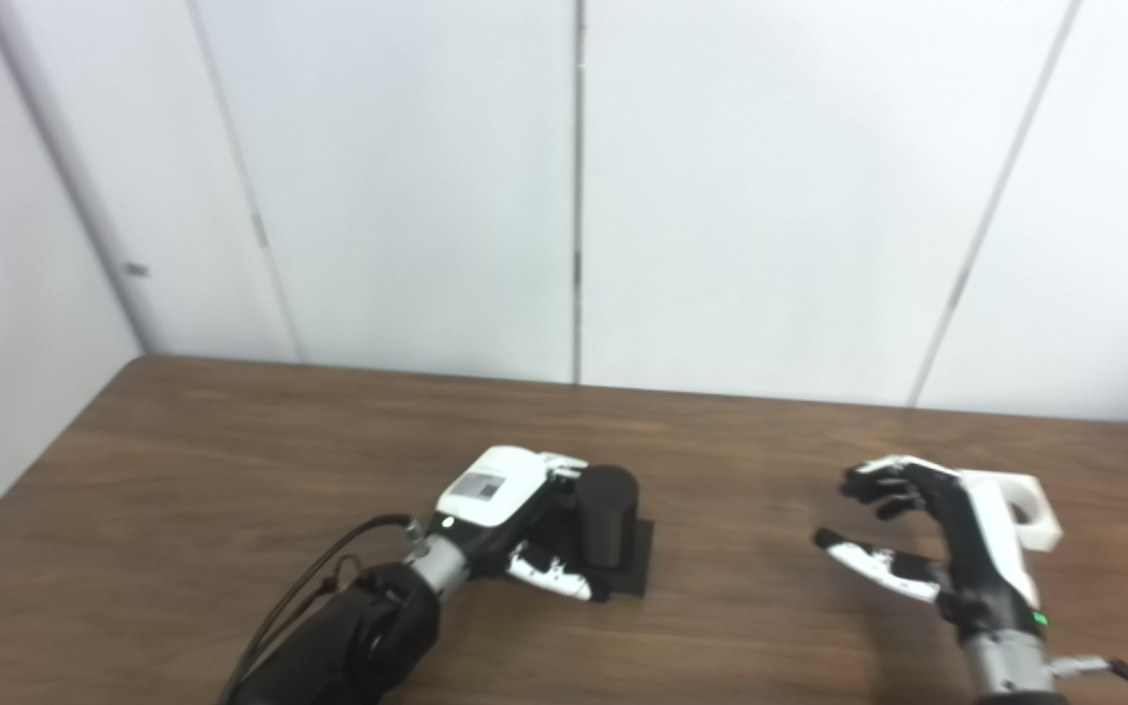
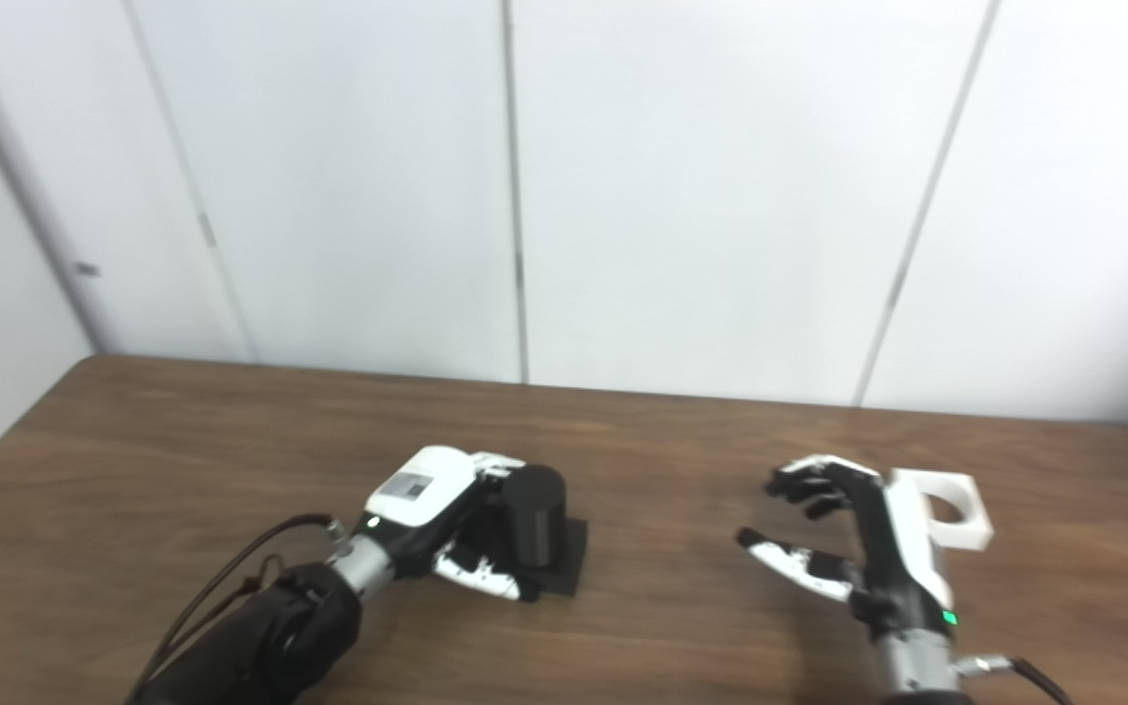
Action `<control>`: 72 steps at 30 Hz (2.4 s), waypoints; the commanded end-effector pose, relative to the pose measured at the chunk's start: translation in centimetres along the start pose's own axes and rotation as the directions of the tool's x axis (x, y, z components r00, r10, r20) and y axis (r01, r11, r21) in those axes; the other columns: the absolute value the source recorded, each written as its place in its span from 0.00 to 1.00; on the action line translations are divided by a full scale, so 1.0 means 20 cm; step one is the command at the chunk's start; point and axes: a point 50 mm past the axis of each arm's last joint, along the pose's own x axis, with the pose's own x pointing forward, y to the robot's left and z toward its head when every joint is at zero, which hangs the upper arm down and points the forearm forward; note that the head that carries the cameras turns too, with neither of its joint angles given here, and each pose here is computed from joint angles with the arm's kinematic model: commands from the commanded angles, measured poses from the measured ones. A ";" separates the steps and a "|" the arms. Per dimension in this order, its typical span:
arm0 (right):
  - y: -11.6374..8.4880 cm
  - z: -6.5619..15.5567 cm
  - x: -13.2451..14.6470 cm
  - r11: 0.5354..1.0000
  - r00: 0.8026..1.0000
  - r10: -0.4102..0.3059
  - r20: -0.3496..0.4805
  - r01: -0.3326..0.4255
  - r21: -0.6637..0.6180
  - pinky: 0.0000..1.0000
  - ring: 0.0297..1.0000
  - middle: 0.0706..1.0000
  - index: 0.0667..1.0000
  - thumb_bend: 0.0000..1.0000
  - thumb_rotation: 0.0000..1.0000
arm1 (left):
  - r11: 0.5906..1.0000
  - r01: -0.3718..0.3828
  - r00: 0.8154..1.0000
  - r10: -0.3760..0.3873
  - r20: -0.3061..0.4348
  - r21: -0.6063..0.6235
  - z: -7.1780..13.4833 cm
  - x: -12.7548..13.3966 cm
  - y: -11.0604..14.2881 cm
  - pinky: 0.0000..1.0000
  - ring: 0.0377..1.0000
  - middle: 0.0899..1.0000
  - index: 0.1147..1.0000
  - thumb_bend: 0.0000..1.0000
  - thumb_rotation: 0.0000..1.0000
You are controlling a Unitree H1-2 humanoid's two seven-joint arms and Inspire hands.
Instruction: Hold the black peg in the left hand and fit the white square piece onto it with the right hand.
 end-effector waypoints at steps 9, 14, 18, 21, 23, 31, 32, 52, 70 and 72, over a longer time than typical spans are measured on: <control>-0.28 0.20 0.08 0.967 0.983 0.143 0.119 -0.113 -0.230 0.58 0.66 0.69 0.58 0.60 0.13 | 0.961 0.260 0.964 -0.263 0.023 0.092 0.00 -0.11 -0.29 0.80 0.84 0.81 0.42 0.52 0.07; -0.48 0.25 0.18 0.871 0.971 0.234 0.040 -0.191 -0.453 0.61 0.75 0.79 0.74 0.78 0.11 | 0.957 0.272 0.962 -0.274 0.011 0.103 -0.07 -0.16 -0.28 0.79 0.83 0.81 0.42 0.52 0.07; -0.59 0.27 0.27 0.797 0.966 0.255 -0.036 -0.231 -0.558 0.66 0.78 0.82 0.77 0.84 0.09 | 0.956 0.275 0.961 -0.277 0.011 0.099 -0.11 -0.18 -0.27 0.76 0.82 0.81 0.42 0.52 0.06; -0.65 0.27 0.36 0.731 0.959 0.258 -0.118 -0.273 -0.625 0.72 0.84 0.85 0.79 0.85 0.11 | 0.959 0.264 0.964 -0.267 0.017 0.099 -0.13 -0.19 -0.27 0.74 0.82 0.80 0.42 0.52 0.06; -0.67 0.26 0.41 0.685 0.953 0.251 -0.168 -0.298 -0.665 0.74 0.86 0.87 0.80 0.85 0.13 | 0.962 0.255 0.966 -0.258 0.021 0.099 -0.15 -0.20 -0.26 0.73 0.81 0.79 0.42 0.52 0.06; -0.72 0.21 0.57 0.487 0.926 0.142 -0.351 -0.374 -0.789 0.90 0.97 0.95 0.85 0.86 0.11 | 0.962 0.258 0.965 -0.260 0.014 0.088 -0.21 -0.22 -0.28 0.75 0.83 0.81 0.42 0.52 0.06; -0.72 0.21 0.59 0.475 0.921 0.136 -0.365 -0.384 -0.792 0.91 0.98 0.96 0.85 0.87 0.10 | 0.963 0.255 0.966 -0.257 0.014 0.088 -0.22 -0.22 -0.28 0.75 0.83 0.81 0.42 0.52 0.06; -0.57 0.09 0.72 0.376 0.859 0.174 -0.481 -0.510 -0.774 0.89 0.94 0.92 0.85 0.94 0.12 | 0.969 0.235 0.971 -0.238 0.034 0.076 -0.20 -0.23 -0.28 0.73 0.82 0.80 0.42 0.52 0.06; -0.38 -0.11 0.78 0.395 0.840 0.283 -0.462 -0.541 -0.742 0.89 0.90 0.88 0.78 0.79 0.12 | 0.967 0.241 0.969 -0.244 0.027 0.083 -0.15 -0.24 -0.23 0.71 0.81 0.79 0.42 0.52 0.06; -0.38 -0.13 0.78 0.389 0.837 0.282 -0.469 -0.547 -0.741 0.88 0.90 0.87 0.77 0.78 0.12 | 0.967 0.241 0.969 -0.244 0.024 0.084 -0.15 -0.25 -0.23 0.71 0.81 0.79 0.42 0.52 0.06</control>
